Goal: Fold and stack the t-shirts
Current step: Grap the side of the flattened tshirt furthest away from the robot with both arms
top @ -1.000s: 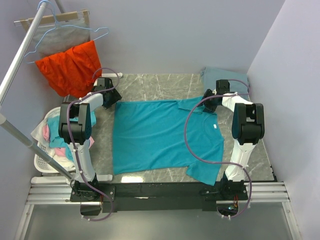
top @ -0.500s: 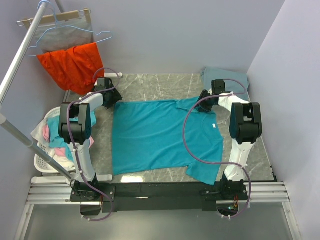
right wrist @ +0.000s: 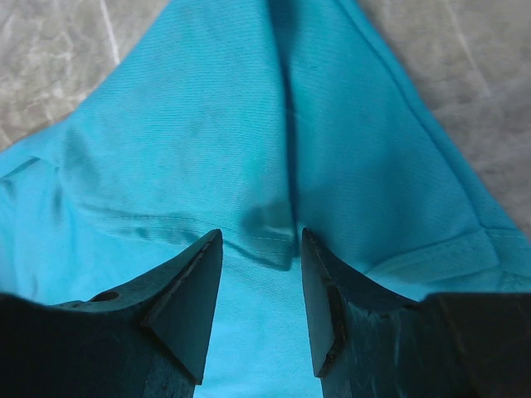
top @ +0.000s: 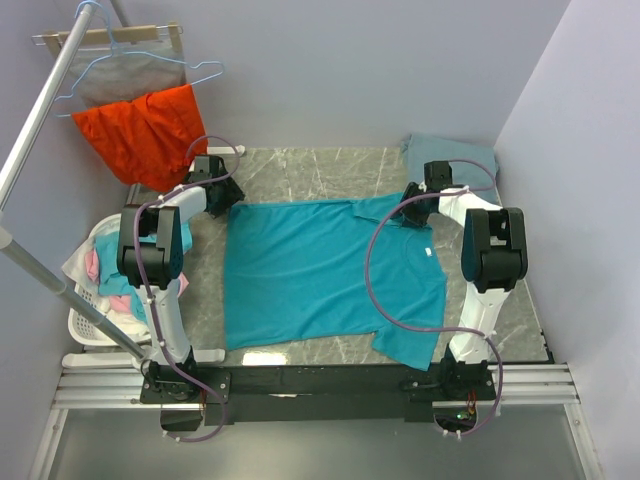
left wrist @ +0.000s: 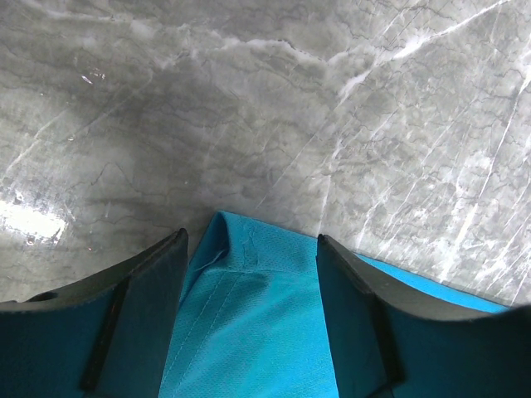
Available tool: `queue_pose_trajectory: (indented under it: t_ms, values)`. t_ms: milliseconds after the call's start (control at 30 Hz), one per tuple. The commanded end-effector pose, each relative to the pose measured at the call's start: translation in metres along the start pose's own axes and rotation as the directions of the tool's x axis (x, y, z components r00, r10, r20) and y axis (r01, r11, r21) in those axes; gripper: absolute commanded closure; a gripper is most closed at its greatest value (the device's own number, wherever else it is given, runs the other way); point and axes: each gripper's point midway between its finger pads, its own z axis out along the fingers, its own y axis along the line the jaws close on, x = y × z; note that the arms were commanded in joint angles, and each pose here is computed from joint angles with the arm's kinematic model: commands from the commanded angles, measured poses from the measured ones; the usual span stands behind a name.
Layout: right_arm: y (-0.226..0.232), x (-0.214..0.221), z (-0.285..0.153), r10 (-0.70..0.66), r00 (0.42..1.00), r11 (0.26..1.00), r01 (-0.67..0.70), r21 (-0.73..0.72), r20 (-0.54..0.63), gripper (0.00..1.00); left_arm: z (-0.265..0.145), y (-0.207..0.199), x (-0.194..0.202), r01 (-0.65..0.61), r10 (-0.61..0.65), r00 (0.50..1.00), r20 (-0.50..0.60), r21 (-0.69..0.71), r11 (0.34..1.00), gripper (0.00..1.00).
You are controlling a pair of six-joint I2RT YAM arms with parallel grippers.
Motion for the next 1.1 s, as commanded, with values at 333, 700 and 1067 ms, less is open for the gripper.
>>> queue_pose_trajectory:
  t_ms: [333, 700, 1067]
  values:
    - [0.012, -0.003, -0.006, -0.027, 0.999, 0.999, 0.028, -0.03, 0.019, 0.63, -0.008, -0.019, -0.013, -0.015, 0.013, 0.999, 0.031, 0.063, 0.998, 0.32]
    - [0.022, -0.009, -0.017, -0.048, 0.997, 0.997, 0.051, -0.061, 0.055, 1.0, -0.008, -0.021, -0.013, -0.009, 0.007, 1.0, 0.026, 0.066, 0.998, 0.32]
    - [0.025, -0.01, -0.021, -0.055, 0.997, 0.996, 0.059, -0.068, 0.057, 1.0, -0.003, -0.013, -0.001, -0.018, 0.018, 1.0, -0.002, 0.043, 0.999, 0.84]
